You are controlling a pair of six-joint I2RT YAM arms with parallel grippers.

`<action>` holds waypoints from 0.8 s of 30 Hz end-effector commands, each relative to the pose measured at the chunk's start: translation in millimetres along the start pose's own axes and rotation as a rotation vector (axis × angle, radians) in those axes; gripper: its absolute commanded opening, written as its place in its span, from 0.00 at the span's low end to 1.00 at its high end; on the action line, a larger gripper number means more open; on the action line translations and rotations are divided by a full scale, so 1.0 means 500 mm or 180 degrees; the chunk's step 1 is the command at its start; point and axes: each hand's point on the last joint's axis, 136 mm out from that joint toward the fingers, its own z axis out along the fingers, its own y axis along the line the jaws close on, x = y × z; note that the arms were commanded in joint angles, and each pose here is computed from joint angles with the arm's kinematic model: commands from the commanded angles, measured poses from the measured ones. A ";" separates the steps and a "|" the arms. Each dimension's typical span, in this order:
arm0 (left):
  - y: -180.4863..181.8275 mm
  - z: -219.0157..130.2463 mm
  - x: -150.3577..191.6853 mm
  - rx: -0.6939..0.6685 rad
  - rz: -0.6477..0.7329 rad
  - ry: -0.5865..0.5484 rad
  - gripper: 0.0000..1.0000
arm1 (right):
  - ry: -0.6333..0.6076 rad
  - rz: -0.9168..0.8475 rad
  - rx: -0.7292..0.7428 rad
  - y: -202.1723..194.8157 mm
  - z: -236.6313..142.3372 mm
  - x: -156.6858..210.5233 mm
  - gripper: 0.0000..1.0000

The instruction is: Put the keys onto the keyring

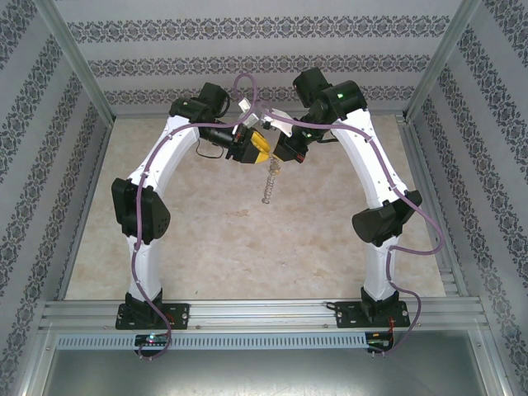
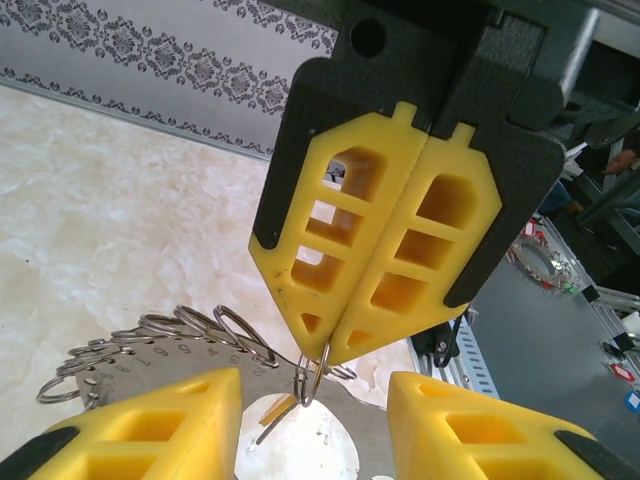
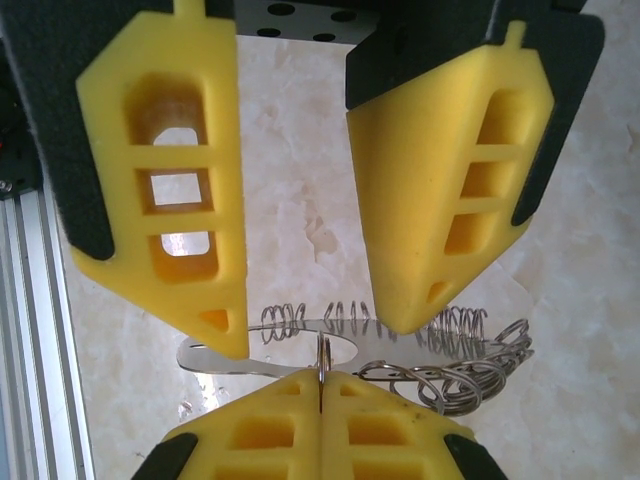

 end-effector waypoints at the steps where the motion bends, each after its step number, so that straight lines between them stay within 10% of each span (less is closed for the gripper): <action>1: 0.002 0.023 0.013 0.0010 0.0038 0.0106 0.44 | -0.0209 -0.0189 0.0054 0.013 -0.021 -0.031 0.00; 24: -0.008 0.020 -0.035 0.0017 0.0236 -0.0186 0.41 | -0.0867 -0.0058 0.0013 0.006 -0.071 -0.053 0.00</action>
